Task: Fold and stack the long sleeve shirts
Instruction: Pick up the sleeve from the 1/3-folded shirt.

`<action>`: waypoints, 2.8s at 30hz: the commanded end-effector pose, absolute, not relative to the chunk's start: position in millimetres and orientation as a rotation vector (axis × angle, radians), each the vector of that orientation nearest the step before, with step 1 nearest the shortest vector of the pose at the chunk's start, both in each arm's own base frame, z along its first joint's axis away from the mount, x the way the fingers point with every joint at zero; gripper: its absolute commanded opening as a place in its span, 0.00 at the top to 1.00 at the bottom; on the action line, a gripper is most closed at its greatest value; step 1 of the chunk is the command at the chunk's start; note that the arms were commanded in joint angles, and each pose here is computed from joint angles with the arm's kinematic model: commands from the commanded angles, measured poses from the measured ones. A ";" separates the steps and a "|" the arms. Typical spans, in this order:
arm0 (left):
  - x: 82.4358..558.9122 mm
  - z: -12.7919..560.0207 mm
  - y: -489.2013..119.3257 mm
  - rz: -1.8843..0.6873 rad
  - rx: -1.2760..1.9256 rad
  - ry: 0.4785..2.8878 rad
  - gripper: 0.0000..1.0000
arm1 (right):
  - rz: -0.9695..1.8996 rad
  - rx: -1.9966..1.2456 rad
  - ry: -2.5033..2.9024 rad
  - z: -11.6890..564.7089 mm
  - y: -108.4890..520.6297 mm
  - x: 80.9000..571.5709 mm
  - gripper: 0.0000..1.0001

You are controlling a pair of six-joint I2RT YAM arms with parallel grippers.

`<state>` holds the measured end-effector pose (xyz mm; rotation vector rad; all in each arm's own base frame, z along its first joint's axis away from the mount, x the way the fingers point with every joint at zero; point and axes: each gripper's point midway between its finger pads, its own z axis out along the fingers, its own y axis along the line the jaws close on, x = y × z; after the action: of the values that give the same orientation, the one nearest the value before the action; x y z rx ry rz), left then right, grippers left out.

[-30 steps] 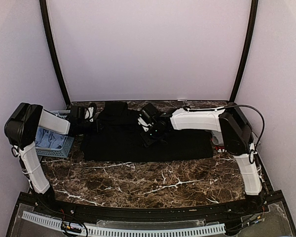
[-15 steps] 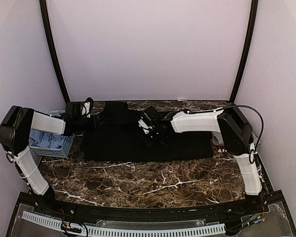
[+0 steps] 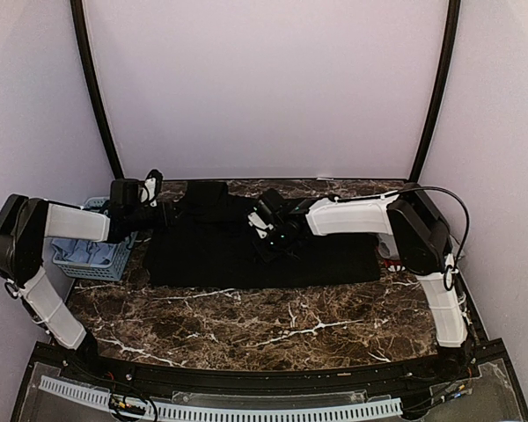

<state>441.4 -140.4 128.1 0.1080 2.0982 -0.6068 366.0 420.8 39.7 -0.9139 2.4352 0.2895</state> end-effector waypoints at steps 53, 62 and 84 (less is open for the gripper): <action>390.3 135.6 -191.3 -0.920 0.221 2.087 0.43 | 0.580 -0.657 2.483 53.2 417.8 379.7 0.68; 378.2 113.6 -266.5 -1.079 0.359 2.158 0.43 | 0.549 -0.644 2.462 59.0 406.0 377.2 0.70; 460.6 63.0 -332.2 -0.896 0.591 2.156 0.41 | 0.524 -0.636 2.464 59.9 378.0 355.9 0.74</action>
<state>454.7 -323.1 61.9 0.5104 2.1801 -0.9117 351.7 381.1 47.3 -0.6613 2.5026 0.5193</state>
